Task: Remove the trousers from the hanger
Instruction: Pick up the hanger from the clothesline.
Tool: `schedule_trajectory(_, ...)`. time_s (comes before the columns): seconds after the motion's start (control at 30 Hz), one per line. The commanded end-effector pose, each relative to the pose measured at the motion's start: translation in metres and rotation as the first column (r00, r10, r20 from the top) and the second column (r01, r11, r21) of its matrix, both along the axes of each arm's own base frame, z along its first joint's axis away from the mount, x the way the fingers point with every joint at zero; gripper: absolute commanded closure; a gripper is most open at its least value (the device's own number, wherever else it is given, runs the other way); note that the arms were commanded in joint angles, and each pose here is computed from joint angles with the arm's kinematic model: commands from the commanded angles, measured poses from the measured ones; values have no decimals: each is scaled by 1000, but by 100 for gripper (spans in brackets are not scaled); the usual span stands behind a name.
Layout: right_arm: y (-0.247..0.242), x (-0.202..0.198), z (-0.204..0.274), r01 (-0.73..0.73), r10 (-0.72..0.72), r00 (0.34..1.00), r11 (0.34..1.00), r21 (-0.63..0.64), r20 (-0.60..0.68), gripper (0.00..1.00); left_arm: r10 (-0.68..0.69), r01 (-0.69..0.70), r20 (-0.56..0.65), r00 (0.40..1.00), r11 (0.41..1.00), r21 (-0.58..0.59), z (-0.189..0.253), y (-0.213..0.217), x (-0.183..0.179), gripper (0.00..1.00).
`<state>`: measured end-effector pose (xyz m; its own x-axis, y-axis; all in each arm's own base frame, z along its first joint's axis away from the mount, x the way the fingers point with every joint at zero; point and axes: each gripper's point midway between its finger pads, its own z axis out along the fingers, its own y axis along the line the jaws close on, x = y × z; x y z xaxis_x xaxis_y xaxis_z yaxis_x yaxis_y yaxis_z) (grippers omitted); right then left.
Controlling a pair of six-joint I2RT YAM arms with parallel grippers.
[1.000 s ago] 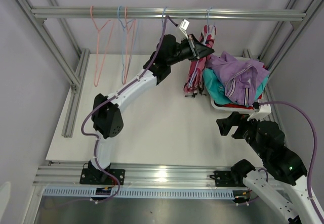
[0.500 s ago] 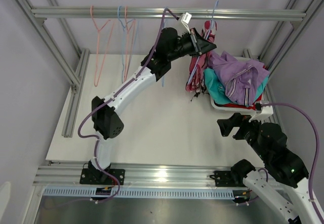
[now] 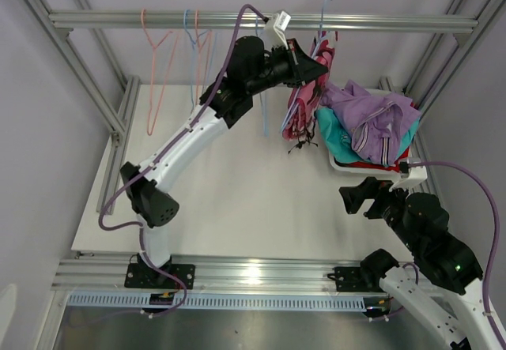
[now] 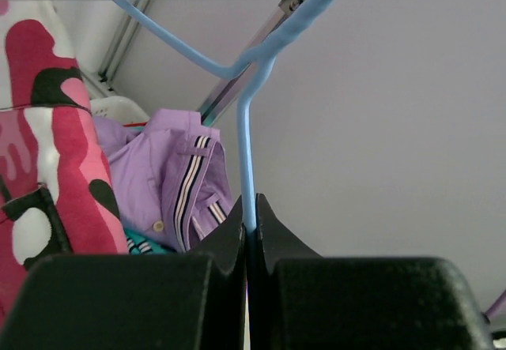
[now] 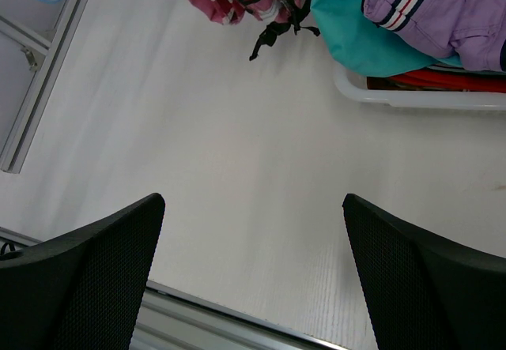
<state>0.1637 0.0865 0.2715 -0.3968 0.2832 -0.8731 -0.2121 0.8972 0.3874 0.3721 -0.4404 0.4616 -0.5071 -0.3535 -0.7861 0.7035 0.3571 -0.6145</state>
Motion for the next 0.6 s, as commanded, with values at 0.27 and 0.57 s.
schedule_trajectory(0.27, 1, 3, 10, 3, -3, 999, 1000, 18, 37, 0, 161, -142, 278, 947, 986, -87, 91, 100, -114, 100)
schedule_trajectory(0.57, 12, -1, 19, -67, 64, 996, 997, 35, 59, 1, 280, -275, 179, 943, 960, -48, 14, 153, -151, 100)
